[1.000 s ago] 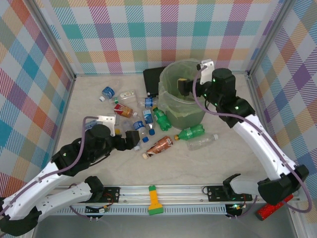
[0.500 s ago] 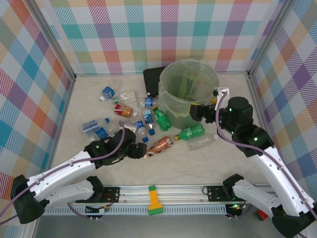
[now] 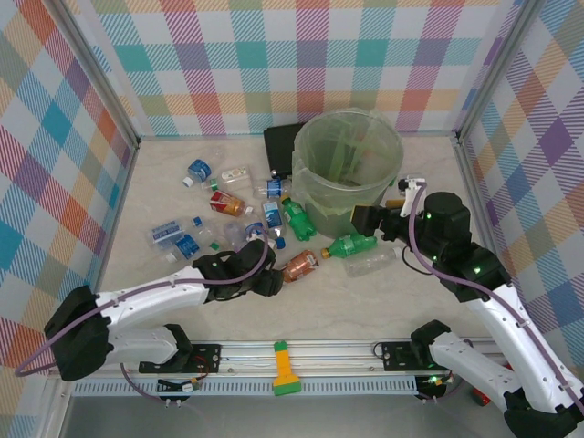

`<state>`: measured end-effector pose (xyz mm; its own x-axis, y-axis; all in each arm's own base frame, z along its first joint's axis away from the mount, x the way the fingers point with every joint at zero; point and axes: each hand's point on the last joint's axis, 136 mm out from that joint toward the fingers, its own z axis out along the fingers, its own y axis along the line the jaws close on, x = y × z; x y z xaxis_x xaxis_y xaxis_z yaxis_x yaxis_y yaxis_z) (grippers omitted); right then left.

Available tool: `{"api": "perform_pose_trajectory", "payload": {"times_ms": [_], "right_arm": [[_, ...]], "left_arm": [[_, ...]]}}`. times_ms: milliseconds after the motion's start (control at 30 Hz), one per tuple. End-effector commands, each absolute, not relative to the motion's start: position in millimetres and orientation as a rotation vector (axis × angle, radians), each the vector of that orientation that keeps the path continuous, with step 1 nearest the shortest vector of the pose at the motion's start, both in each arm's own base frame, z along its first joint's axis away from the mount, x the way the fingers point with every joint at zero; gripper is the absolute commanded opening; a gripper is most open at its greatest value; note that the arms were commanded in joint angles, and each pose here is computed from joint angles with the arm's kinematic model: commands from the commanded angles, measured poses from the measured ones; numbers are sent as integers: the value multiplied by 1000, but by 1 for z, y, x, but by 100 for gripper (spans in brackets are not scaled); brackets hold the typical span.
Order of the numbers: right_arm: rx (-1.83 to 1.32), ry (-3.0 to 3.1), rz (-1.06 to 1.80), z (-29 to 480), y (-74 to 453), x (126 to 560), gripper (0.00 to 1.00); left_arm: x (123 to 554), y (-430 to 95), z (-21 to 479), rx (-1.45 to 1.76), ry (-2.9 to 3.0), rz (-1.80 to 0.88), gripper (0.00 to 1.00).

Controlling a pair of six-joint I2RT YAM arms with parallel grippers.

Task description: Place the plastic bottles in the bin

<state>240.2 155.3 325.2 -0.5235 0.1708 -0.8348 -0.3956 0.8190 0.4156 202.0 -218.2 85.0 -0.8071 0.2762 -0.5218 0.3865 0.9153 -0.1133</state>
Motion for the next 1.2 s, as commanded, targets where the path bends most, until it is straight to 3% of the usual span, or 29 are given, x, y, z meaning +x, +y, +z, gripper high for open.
{"api": "perform_pose_trajectory", "payload": {"times_ms": [0, 367, 733, 833, 900, 1167], "right_arm": [[-164, 2024, 764, 321, 159, 233, 99], [-164, 2026, 768, 322, 159, 232, 99], [-157, 2035, 771, 320, 159, 231, 99], [-158, 2038, 767, 319, 158, 230, 99], [-156, 2038, 768, 319, 158, 230, 99], [-152, 2045, 778, 317, 159, 229, 99]], "left_arm": [[203, -226, 71, 547, 2555, -269, 71], [197, -239, 26, 673, 2643, -176, 69], [185, -249, 18, 740, 2645, -147, 54], [184, -252, 24, 752, 2626, -162, 56], [184, -254, 29, 772, 2606, -163, 63], [194, -257, 37, 865, 2535, -105, 67]]}}
